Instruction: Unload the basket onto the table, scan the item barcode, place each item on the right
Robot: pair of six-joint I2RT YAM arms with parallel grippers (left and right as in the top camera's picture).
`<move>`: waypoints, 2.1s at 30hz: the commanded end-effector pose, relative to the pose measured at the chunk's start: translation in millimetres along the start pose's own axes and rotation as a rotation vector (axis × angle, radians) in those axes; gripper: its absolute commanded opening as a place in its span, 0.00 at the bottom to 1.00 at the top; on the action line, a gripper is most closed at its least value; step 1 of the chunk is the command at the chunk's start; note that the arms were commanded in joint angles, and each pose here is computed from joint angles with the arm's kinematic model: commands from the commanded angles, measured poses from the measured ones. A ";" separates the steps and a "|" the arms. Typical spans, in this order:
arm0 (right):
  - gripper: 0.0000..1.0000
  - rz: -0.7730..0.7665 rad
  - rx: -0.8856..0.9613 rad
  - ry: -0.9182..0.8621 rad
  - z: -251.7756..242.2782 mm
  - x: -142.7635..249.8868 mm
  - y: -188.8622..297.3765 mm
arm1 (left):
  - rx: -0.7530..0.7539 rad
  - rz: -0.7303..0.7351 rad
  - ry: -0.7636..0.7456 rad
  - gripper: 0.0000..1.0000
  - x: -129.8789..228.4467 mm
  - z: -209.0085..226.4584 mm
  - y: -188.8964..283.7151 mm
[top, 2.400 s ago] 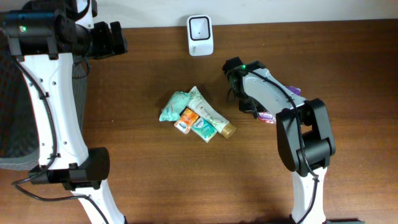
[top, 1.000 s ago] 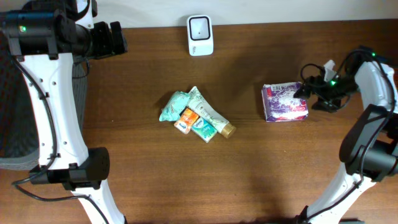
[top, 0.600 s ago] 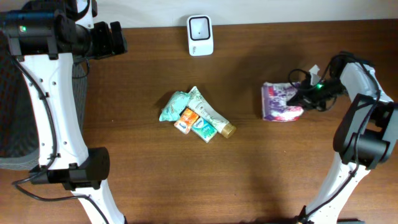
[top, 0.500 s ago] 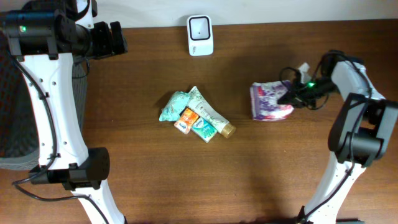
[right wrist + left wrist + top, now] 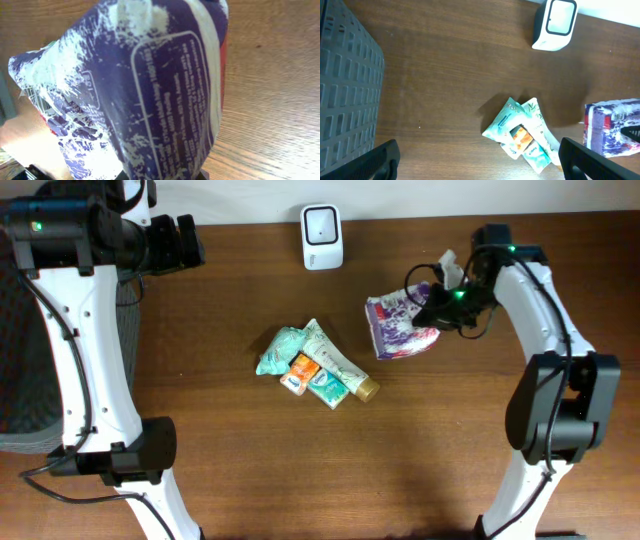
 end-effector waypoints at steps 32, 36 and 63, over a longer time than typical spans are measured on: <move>0.04 -0.583 1.163 -0.086 24.9 22.3 70.7 | 0.008 -0.038 -0.010 0.99 1.5 -2.7 15.0; 0.05 -0.564 1.322 -0.125 -9.3 17.2 29.0 | 0.009 -0.038 -0.010 0.99 1.5 -2.7 15.0; 0.72 0.064 0.085 -0.060 -63.8 -8.1 39.0 | 0.008 -0.038 -0.010 0.99 1.5 -2.7 15.0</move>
Point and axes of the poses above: each gripper's point midway between its finger pads, its own y axis back along the fingers, its own z axis along the line the jaws close on, x = y × z, the point moved 10 cm from there along y, back along the fingers, and after that the axes turned 14 degrees about -y, right-handed, at the moved point
